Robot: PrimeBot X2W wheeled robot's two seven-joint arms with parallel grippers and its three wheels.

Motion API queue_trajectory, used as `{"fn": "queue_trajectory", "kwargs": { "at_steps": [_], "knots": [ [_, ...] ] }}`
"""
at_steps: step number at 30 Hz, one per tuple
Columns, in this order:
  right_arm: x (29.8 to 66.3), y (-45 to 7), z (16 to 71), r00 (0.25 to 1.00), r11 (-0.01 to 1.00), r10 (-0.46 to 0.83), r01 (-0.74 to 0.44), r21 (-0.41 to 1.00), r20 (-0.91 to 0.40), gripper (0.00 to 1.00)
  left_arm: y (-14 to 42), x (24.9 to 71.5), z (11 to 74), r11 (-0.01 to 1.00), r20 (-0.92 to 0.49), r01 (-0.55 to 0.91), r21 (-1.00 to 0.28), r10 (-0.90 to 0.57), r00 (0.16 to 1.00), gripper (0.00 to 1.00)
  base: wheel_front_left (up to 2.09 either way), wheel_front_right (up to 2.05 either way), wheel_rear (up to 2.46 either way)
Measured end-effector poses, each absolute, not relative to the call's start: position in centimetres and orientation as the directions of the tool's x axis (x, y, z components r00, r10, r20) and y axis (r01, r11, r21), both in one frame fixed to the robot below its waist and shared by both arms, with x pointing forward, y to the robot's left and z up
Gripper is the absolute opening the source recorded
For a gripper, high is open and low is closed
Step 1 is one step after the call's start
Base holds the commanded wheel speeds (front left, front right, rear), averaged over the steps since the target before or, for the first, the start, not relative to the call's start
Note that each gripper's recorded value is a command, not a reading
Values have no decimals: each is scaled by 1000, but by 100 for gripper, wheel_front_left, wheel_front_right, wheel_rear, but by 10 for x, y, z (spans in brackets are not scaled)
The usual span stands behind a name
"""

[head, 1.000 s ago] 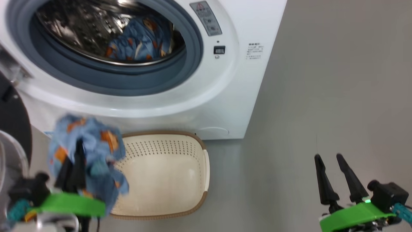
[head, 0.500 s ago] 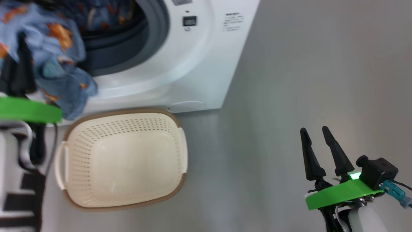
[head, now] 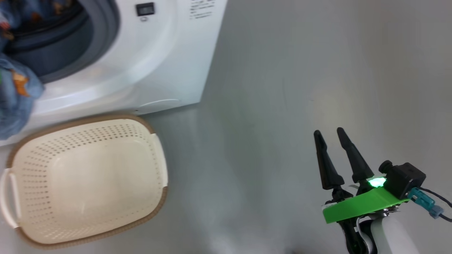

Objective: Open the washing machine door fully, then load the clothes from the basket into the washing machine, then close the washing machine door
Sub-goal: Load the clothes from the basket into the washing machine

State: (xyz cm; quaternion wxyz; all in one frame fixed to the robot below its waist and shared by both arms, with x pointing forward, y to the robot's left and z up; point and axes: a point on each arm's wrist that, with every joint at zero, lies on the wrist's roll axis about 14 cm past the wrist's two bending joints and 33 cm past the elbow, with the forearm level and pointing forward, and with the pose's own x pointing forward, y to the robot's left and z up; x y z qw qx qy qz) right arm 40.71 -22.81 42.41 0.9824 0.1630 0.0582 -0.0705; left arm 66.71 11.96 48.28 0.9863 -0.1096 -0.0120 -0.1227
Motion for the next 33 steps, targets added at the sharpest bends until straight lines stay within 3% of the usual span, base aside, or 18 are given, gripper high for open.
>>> {"fn": "queue_trajectory", "kwargs": {
  "at_steps": [13,19,20,23,24,28,33],
  "knots": [
    [409,-237,412,975,937,-143,188,293,-170,100,106,712,547,929,277,302,-214,-238,931,0,0,0,0],
    [414,-234,409,976,934,-134,182,308,-173,100,110,714,510,938,192,274,-212,-235,953,1,0,0,0],
    [414,-233,409,976,932,-133,183,312,-173,100,109,712,498,940,159,270,-209,-239,958,11,0,0,0],
    [414,-232,409,976,931,-130,180,317,-173,100,110,707,464,948,53,253,-194,-248,967,95,0,0,0],
    [414,-232,409,977,930,-130,180,320,-172,100,109,704,455,950,22,252,-185,-253,967,100,0,0,0],
    [415,-230,411,978,929,-125,175,326,-167,100,106,695,429,952,-71,255,-169,-270,960,100,0,0,0],
    [416,-228,411,979,929,-119,169,330,-165,100,108,694,427,951,-90,248,-184,-268,959,100,0,0,0]
  ]
}}
